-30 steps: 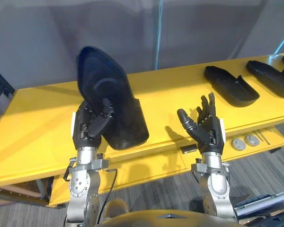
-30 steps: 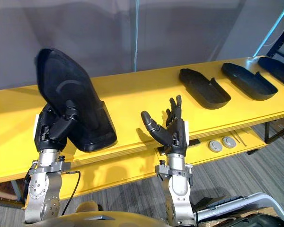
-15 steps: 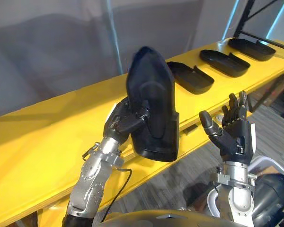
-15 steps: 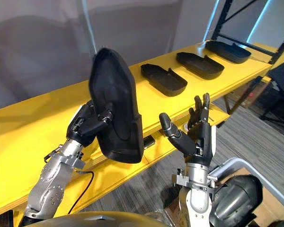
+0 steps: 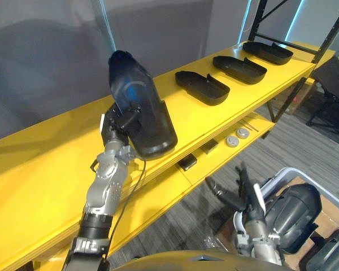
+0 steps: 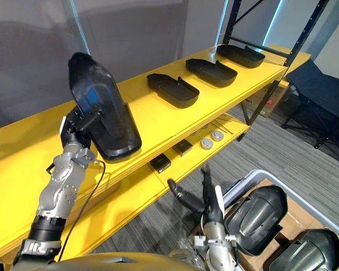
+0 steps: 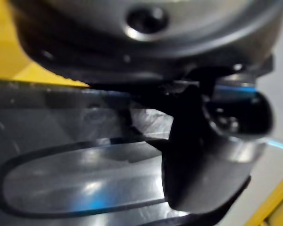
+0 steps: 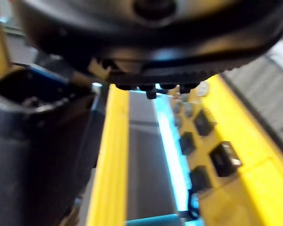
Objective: Walk over and take three plastic housings, then place them on the shelf
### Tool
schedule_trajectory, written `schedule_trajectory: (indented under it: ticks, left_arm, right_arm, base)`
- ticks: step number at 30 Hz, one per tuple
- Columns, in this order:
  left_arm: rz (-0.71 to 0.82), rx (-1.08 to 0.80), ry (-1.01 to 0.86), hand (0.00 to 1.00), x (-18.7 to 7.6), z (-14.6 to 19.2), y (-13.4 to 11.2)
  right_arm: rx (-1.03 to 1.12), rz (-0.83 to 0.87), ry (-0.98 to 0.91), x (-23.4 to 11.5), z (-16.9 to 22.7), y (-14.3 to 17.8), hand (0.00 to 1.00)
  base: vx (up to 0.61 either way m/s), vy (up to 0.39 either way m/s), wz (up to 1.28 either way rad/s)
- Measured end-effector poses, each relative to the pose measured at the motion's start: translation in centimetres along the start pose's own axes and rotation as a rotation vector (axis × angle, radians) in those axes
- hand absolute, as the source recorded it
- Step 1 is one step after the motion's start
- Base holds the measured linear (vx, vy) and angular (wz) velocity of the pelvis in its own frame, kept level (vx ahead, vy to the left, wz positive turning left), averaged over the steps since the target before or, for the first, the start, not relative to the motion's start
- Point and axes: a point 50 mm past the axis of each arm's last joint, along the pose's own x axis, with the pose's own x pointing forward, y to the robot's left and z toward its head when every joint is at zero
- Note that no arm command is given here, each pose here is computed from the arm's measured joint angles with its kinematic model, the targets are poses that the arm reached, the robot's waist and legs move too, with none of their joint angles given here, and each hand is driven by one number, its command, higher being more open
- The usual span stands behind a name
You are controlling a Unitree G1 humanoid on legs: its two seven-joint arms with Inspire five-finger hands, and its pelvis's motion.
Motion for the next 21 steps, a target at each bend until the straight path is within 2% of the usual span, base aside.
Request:
schedule_trajectory:
  ticks: [6,10,16,21]
  left_arm:
    - [-0.06,0.013,-0.007,0.0,2.0,1.1,-0.6]
    - [-0.094,-0.011,0.129,0.0,2.7,-0.6,0.1]
    - [-0.087,-0.032,0.283,0.0,2.7,-3.1,1.2]
    - [-0.039,-0.052,0.274,0.0,3.9,-2.6,1.3]
  right_arm:
    - [0.01,0.01,0.256,-0.2,-4.5,0.3,1.0]
    - [-0.013,0.047,0.378,-0.2,-6.5,0.2,1.0]
    - [-0.001,0.088,0.405,0.7,-6.8,0.7,1.0]
    - [-0.006,0.109,0.403,1.2,-6.7,1.2,1.0]
  base:
    - [0.0,-0.004,0.01]
    - [0.0,-0.001,0.04]
    - [-0.01,-0.006,0.06]
    - [-0.01,-0.004,0.05]
